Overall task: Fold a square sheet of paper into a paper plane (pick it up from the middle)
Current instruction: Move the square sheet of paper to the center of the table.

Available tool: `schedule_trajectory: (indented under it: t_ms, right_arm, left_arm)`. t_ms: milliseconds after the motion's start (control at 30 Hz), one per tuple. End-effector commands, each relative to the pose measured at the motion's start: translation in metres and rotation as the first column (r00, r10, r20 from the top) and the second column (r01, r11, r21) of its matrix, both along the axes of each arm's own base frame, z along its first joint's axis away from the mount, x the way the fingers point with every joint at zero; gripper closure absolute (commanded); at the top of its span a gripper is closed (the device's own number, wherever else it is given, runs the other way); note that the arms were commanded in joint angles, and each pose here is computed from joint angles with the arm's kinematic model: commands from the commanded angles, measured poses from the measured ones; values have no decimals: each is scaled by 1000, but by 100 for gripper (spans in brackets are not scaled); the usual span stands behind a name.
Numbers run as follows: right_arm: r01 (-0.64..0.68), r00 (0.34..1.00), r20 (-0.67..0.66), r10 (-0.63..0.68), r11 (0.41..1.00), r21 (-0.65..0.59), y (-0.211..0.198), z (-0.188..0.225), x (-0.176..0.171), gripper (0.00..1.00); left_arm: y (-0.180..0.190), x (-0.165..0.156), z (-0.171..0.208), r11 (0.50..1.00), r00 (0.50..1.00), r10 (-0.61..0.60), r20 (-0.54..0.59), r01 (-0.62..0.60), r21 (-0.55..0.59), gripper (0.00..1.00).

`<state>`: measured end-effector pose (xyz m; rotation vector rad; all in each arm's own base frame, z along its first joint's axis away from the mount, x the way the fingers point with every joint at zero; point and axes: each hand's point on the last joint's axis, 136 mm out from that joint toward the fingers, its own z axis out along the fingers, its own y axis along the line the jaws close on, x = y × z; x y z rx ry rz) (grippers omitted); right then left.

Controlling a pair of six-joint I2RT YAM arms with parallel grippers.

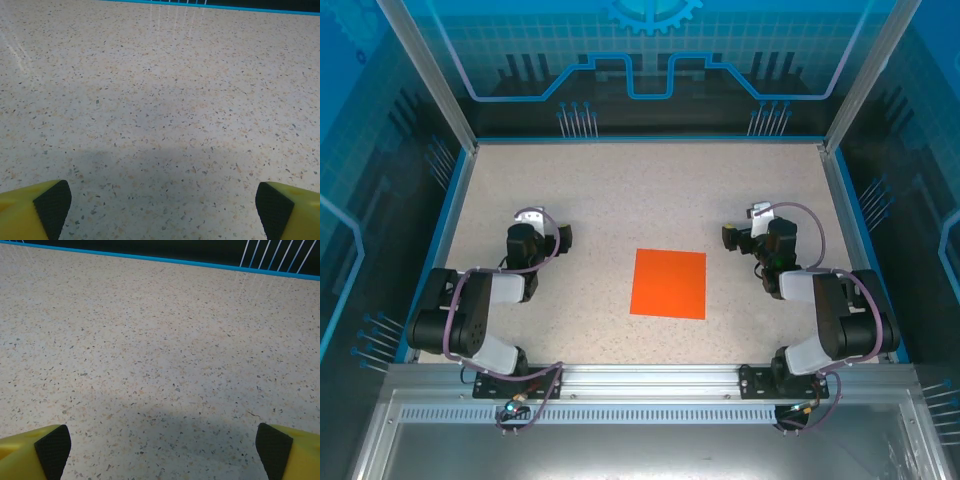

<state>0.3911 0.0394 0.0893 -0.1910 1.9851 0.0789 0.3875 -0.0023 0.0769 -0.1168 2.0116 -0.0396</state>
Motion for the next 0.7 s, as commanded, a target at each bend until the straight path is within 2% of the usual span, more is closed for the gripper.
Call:
schedule_trajectory:
  t_ms: [0, 667]
  right_arm:
    - [0, 1000, 14, 0, 1000, -4, -4, 5, 6, 1]
    - [1, 1000, 12, -1, 1000, -4, -4, 5, 6, 1]
  left_arm:
    - [0, 9, 14, 1000, 999, -19, 45, 19, 4, 1]
    - [0, 9, 14, 1000, 999, -20, 44, 20, 0, 1]
